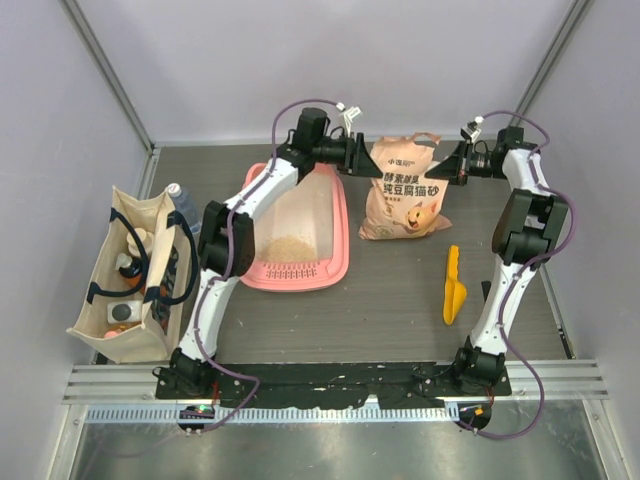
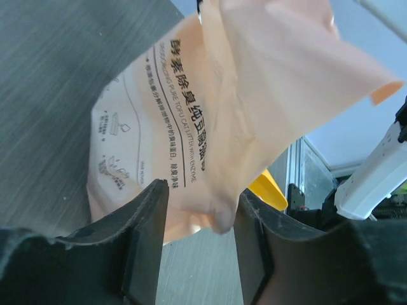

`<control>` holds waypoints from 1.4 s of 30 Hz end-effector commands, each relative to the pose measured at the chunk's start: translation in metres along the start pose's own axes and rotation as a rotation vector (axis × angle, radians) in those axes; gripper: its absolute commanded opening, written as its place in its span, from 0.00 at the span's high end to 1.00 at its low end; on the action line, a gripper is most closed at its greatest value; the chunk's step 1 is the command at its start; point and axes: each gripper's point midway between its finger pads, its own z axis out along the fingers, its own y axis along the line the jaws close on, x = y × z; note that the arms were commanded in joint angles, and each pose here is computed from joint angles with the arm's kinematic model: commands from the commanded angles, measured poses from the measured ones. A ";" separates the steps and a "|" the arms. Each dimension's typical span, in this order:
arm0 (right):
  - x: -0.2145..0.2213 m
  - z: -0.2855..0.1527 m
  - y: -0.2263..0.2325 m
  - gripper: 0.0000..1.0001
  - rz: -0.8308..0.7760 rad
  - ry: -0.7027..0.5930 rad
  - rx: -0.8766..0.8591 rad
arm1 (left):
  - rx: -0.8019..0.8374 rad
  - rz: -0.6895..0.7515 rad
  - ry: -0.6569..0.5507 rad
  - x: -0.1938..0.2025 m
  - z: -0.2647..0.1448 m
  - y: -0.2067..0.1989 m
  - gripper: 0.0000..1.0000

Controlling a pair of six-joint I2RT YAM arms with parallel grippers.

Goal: Fill the litter box with clean litter
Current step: Close the cat litter bag at the center of the board.

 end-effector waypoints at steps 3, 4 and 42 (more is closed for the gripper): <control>-0.014 -0.030 0.094 0.99 -0.084 -0.060 -0.099 | 0.023 0.107 -0.085 -0.049 -0.024 -0.047 0.64; -0.013 -0.030 0.095 0.99 -0.086 -0.061 -0.093 | 0.024 0.104 -0.081 -0.047 -0.022 -0.047 0.64; 0.038 -0.005 0.074 0.58 -0.534 -0.023 -0.167 | 0.005 0.145 0.010 -0.010 0.005 -0.030 0.82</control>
